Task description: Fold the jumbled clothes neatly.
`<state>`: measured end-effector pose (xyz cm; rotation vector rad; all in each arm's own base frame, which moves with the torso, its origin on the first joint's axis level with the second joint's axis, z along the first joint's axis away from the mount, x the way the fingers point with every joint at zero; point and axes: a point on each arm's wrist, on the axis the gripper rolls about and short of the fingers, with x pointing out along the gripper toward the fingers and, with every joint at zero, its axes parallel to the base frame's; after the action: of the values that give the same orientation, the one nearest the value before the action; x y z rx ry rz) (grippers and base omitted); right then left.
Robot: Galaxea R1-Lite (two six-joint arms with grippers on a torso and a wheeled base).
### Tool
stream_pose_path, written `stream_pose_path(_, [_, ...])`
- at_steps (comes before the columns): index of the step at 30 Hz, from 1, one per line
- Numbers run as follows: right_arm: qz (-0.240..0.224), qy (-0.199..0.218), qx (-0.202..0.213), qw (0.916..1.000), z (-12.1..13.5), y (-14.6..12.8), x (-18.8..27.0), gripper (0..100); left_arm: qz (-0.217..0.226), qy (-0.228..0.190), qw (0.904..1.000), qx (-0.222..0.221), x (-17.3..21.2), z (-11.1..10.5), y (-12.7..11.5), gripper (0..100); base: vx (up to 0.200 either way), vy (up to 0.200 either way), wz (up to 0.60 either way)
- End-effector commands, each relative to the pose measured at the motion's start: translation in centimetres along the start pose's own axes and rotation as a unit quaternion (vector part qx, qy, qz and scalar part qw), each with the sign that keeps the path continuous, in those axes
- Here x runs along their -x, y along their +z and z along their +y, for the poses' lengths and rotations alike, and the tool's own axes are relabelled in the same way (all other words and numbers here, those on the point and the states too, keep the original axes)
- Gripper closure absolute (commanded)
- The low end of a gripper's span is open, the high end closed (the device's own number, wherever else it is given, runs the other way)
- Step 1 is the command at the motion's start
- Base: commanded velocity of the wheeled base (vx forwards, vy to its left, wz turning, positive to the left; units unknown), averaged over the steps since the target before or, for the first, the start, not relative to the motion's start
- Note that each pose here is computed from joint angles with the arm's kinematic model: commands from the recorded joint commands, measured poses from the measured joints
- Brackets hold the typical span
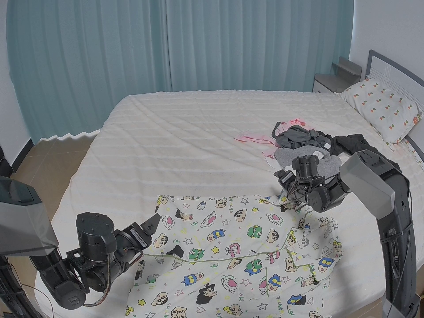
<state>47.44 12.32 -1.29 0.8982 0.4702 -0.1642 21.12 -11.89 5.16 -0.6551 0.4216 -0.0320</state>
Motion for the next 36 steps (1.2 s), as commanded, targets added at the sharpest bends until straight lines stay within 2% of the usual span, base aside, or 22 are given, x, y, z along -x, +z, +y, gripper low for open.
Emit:
stream_pose_path(1, [-0.057,0.067,-0.013,0.996,0.9,0.1,-1.2,0,0.004,0.007,1.0,-0.002,-0.2,0.2,-0.3,0,0.0,0.0,0.0])
stream_pose_path(2, [-0.074,0.092,-0.013,0.993,1.1,0.2,-1.2,0,0.005,0.008,1.0,-0.003,-0.2,0.3,-0.3,0,0.0,0.0,0.0])
stream_pose_path(5, [-0.099,0.126,-0.001,0.987,1.5,0.5,-1.2,0,0.005,0.011,0.9999,-0.003,-0.3,0.4,-0.4,0,0.0,0.0,0.0])
stream_pose_path(7, [-0.126,0.154,0.017,0.9798,1.7,0.8,-1.2,0,0.005,0.011,0.9999,-0.003,-0.3,0.4,-0.4,0,0.0,0.0,0.0])
stream_pose_path(10, [-0.143,0.168,0.036,0.9748,1.6,1.1,-1.0,0,0.004,0.014,0.9999,-0.003,-0.3,0.4,-0.4,0,0.0,0.0,0.0])
stream_pose_path(13, [-0.152,0.169,0.038,0.9731,1.6,2.1,-0.8,0,0.004,0.015,0.9999,-0.003,-0.3,0.4,-0.4,0,0.0,0.0,0.0])
stream_pose_path(15, [-0.143,0.164,0.044,0.9751,1.4,2.4,-0.9,0,0.005,0.015,0.9999,-0.003,-0.4,0.4,-0.4,0,0.0,0.0,0.0])
stream_pose_path(16, [-0.119,0.142,0.065,0.9806,0.7,1.8,-1.3,0,0.006,0.016,0.9999,-0.004,-0.4,0.4,-0.5,0,0.0,0.0,0.0])
stream_pose_path(17, [-0.114,0.135,0.07,0.9818,0.6,1.7,-1.5,0,0.007,0.017,0.9998,-0.005,-0.4,0.5,-0.6,0,0.0,0.0,0.0])
stream_pose_path(24, [-0.134,0.145,0.061,0.9784,1.2,3.4,-0.5,0,0.008,0.017,0.9998,-0.006,-0.5,0.5,-0.7,0,0.0,0.0,0.0])
stream_pose_path(30, [-0.092,0.105,0.073,0.9874,-0.9,3.4,1.7,0,0.009,0.018,0.9998,-0.006,-0.4,0.5,-0.7,0,0.0,0.0,0.0])
stream_pose_path(36, [-0.062,0.048,0.089,0.993,-3.5,5.9,6.0,0,0.011,0.016,0.9998,-0.002,-0.4,0.5,-0.7,0,0.0,0.0,0.0])
